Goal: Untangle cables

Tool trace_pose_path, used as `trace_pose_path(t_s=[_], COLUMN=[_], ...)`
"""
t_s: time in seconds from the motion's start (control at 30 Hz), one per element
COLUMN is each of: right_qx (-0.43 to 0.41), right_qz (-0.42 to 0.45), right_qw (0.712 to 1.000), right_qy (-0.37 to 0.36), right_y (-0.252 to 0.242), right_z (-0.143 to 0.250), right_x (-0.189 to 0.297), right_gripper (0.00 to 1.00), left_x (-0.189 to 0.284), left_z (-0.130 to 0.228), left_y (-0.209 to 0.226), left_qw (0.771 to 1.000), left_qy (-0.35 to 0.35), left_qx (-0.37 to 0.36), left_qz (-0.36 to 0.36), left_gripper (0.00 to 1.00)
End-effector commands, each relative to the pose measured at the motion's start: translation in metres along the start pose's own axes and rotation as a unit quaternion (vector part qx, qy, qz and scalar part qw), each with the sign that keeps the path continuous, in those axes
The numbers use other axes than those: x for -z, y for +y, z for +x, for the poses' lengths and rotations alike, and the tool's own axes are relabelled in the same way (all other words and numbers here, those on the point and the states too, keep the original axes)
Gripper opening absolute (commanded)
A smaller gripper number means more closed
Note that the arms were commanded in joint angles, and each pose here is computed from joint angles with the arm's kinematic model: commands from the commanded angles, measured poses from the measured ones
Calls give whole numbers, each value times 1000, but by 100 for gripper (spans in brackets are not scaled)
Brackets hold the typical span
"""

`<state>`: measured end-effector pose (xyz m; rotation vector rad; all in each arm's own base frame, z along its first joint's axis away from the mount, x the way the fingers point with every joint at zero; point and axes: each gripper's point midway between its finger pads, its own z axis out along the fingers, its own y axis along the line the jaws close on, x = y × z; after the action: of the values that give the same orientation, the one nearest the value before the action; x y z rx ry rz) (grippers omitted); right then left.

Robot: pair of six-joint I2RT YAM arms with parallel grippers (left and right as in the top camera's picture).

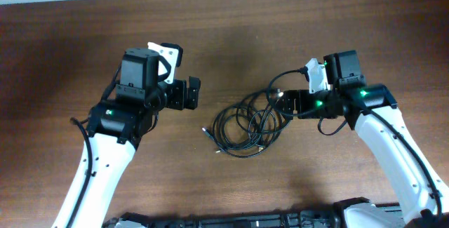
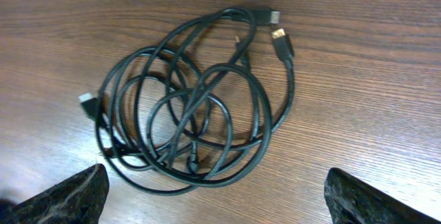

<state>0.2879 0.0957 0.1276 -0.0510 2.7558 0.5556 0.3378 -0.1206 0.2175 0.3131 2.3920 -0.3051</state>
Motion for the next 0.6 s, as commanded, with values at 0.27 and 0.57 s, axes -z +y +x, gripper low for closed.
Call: trace_pose_path(t_s=[0.27,0.57], right_qx=[-10,36], right_qz=[-35,-158], right_qw=[994,979], right_qy=[104,122], right_y=[-8,24], right_z=[25,30], right_x=[-54,-65], right_gripper=[100,4], left_x=[6,6], left_z=[-4,-4], left_y=[1,1], left_qw=[1000,1000], left_qy=[-9,-9], left_qx=[7,7], left_qz=[-4,-4], left_gripper=[99,99])
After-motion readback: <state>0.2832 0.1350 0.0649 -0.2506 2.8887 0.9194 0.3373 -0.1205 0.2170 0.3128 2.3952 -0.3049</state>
